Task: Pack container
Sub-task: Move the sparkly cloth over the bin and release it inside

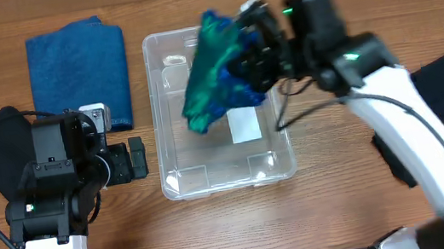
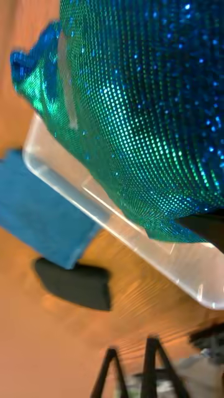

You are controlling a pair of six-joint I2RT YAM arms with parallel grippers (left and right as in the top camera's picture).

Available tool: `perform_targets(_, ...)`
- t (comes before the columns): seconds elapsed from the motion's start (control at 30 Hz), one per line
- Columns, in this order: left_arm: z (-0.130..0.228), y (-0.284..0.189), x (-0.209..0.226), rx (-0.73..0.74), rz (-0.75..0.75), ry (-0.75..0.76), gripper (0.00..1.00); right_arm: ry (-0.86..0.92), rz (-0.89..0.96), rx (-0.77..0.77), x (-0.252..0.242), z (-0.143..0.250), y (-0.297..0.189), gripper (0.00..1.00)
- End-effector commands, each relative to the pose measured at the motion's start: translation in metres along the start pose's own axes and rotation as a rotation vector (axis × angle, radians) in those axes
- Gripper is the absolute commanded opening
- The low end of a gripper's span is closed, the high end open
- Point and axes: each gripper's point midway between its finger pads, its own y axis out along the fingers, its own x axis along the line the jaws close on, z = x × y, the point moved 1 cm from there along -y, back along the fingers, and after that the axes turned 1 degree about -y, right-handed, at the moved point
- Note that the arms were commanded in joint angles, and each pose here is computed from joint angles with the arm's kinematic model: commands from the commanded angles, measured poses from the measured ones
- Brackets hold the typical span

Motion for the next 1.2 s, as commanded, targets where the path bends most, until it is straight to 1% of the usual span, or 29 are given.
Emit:
perform_targets(0.0,-0.007,-0.005,-0.006,-0.021,0.023,0.026,1.0,-0.151,-0.059,0.03,0.013,0.004,0.04,0.04)
perform_targets(0.07,-0.007,-0.005,-0.006,-0.019,0.023,0.026,1.0,-0.153,-0.067,0.041,0.002,0.007,0.072,0.04)
perform_targets(0.1,-0.007,-0.005,-0.006,-0.019,0.023,0.026,1.0,-0.134,-0.028,0.077,-0.015,0.018,0.09,0.42)
perform_targets(0.13,-0.007,-0.005,-0.006,-0.019,0.023,0.026,1.0,-0.087,0.082,0.11,-0.039,0.026,0.098,1.0)
perform_targets(0.2,-0.006,-0.005,-0.006,-0.016,0.023,0.025,1.0,0.104,0.368,0.146,-0.093,0.041,0.092,1.0)
perform_targets(0.23,-0.006,-0.005,-0.006,-0.014,0.023,0.025,1.0,0.159,0.445,0.145,-0.107,0.044,0.084,1.0)
perform_targets(0.27,-0.005,-0.005,-0.006,-0.012,0.023,0.025,1.0,0.175,0.502,0.137,-0.114,0.041,0.071,1.0)
perform_targets(0.33,-0.005,-0.005,-0.005,-0.012,0.022,0.025,1.0,0.158,0.573,0.087,-0.112,0.021,0.043,1.0)
perform_targets(0.4,-0.005,-0.005,-0.005,-0.012,0.022,0.025,1.0,0.125,0.609,-0.053,-0.09,-0.017,-0.009,1.0)
perform_targets(0.43,-0.005,-0.005,-0.005,-0.012,0.022,0.025,1.0,0.146,0.632,-0.144,-0.08,-0.033,-0.039,1.0)
perform_targets(0.47,-0.005,-0.005,-0.005,-0.012,0.022,0.025,1.0,0.228,0.705,-0.293,-0.077,-0.049,-0.096,1.0)
perform_targets(0.5,-0.005,-0.005,-0.005,-0.013,0.022,0.025,1.0,0.323,0.781,-0.391,-0.084,-0.049,-0.142,1.0)
perform_targets(0.53,-0.005,-0.005,-0.005,-0.012,0.022,0.025,1.0,0.413,0.837,-0.446,-0.095,-0.04,-0.179,1.0)
perform_targets(0.57,-0.005,-0.005,-0.005,-0.012,0.022,0.025,1.0,0.545,0.911,-0.482,-0.114,-0.02,-0.218,1.0)
perform_targets(0.6,-0.005,-0.005,-0.005,-0.012,0.022,0.025,1.0,0.737,1.018,-0.473,-0.143,0.02,-0.257,1.0)
perform_targets(0.63,-0.005,-0.005,-0.005,-0.011,0.022,0.025,1.0,0.889,1.08,-0.436,-0.159,0.055,-0.278,1.0)
perform_targets(0.67,-0.005,-0.004,-0.005,-0.008,0.022,0.025,1.0,1.022,1.109,-0.399,-0.17,0.086,-0.29,1.0)
perform_targets(0.73,-0.007,-0.002,-0.005,-0.007,0.022,0.025,1.0,1.305,1.151,-0.314,-0.196,0.166,-0.31,1.0)
perform_targets(0.77,-0.007,0.0,-0.005,-0.002,0.021,0.024,1.0,1.399,1.158,-0.294,-0.205,0.196,-0.312,1.0)
perform_targets(0.8,-0.006,0.001,-0.005,0.003,0.021,0.024,1.0,1.456,1.164,-0.284,-0.211,0.216,-0.312,1.0)
perform_targets(0.83,-0.006,0.003,-0.005,0.011,0.02,0.023,1.0,1.533,1.135,-0.264,-0.223,0.253,-0.304,1.0)
perform_targets(0.9,-0.006,0.006,-0.005,0.023,0.019,0.022,1.0,1.616,1.126,-0.251,-0.242,0.303,-0.285,1.0)
perform_targets(1.0,-0.005,0.01,-0.004,0.036,0.018,0.02,1.0,1.651,1.116,-0.21,-0.261,0.346,-0.253,1.0)
perform_targets(1.1,-0.005,0.01,-0.004,0.037,0.018,0.02,1.0,1.716,1.006,-0.149,-0.27,0.372,-0.215,1.0)
perform_targets(1.17,-0.005,0.01,-0.004,0.037,0.018,0.02,1.0,1.763,0.984,-0.09,-0.273,0.388,-0.201,1.0)
